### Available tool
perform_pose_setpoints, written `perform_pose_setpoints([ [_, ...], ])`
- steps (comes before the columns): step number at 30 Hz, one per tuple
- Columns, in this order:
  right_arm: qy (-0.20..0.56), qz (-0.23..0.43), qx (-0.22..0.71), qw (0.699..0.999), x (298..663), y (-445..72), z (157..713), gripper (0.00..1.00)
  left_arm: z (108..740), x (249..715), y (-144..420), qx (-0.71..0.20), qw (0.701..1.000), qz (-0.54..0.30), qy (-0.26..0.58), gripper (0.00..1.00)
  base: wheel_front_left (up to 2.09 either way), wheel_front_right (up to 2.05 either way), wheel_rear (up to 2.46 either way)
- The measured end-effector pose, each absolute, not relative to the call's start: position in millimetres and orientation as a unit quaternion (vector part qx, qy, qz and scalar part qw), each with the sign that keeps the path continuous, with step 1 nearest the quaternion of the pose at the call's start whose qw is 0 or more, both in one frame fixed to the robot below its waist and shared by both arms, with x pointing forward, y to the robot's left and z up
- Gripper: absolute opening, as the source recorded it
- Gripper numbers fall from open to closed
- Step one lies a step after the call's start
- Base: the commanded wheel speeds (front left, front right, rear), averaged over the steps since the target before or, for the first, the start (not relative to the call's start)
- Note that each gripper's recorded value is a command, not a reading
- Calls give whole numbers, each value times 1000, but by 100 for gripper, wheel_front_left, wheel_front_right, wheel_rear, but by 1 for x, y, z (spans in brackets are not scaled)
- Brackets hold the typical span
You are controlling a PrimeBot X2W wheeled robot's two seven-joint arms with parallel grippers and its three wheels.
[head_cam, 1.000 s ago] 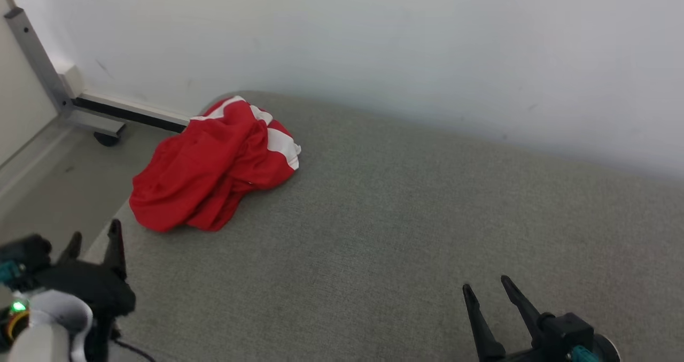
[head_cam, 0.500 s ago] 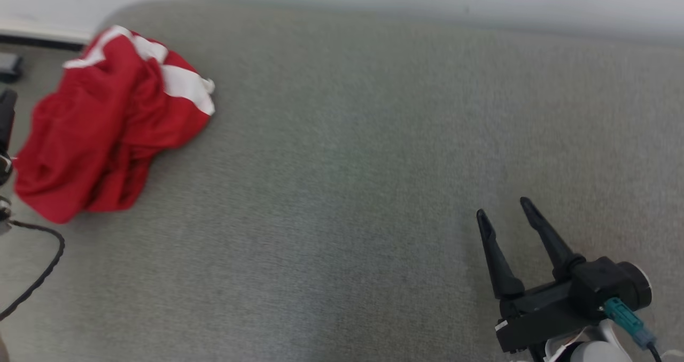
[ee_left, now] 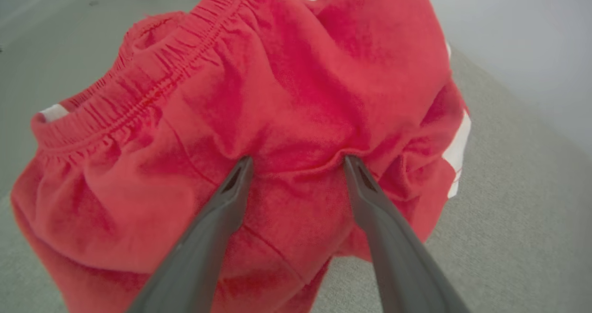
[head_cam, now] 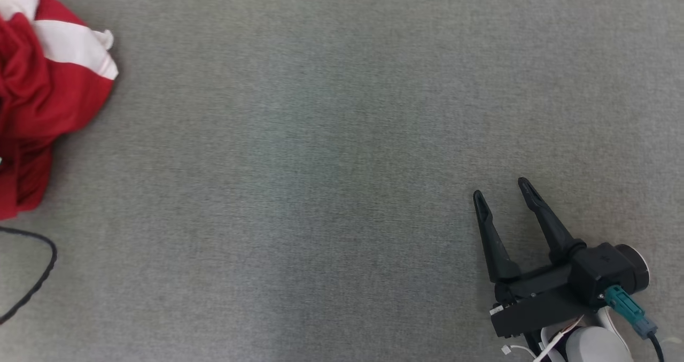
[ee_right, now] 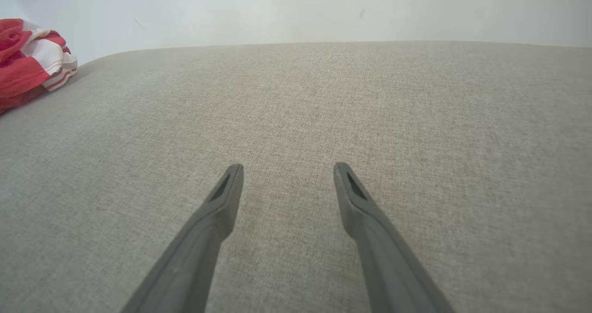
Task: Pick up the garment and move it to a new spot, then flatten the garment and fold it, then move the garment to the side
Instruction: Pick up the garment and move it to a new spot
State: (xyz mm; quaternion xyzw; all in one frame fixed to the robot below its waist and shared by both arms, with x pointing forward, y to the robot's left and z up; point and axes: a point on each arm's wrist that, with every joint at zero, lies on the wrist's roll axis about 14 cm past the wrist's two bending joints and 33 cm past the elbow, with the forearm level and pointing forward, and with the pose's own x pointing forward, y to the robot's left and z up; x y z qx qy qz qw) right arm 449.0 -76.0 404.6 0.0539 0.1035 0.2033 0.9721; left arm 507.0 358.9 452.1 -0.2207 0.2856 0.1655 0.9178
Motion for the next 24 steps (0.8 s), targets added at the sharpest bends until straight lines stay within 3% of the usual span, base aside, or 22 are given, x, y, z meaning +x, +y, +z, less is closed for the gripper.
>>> perform_pose_setpoints([
  [5, 109, 191, 55, 974, 449, -85, 400, 100, 430, 507, 363, -176, 914, 192, 311, 100, 0, 0, 0],
  [6, 110, 188, 55, 974, 448, -87, 399, 100, 426, 507, 365, -175, 912, 201, 311, 93, 0, 0, 0],
  [7, 111, 185, 55, 975, 447, -89, 399, 100, 423, 507, 367, -171, 911, 207, 312, 38, 0, 0, 0],
  [8, 110, 182, 53, 976, 447, -92, 400, 100, 421, 508, 367, -167, 911, 210, 314, 29, 0, 0, 0],
  [9, 110, 179, 53, 976, 447, -94, 400, 100, 420, 509, 367, -165, 911, 210, 314, 0, 0, 0, 0],
  [17, 102, 168, 56, 979, 446, -100, 406, 100, 434, 515, 370, -152, 926, 211, 275, 0, 0, 0, 0],
  [24, 84, 173, 76, 978, 442, -88, 420, 100, 495, 520, 383, -131, 949, 199, 208, 0, 0, 0, 0],
])
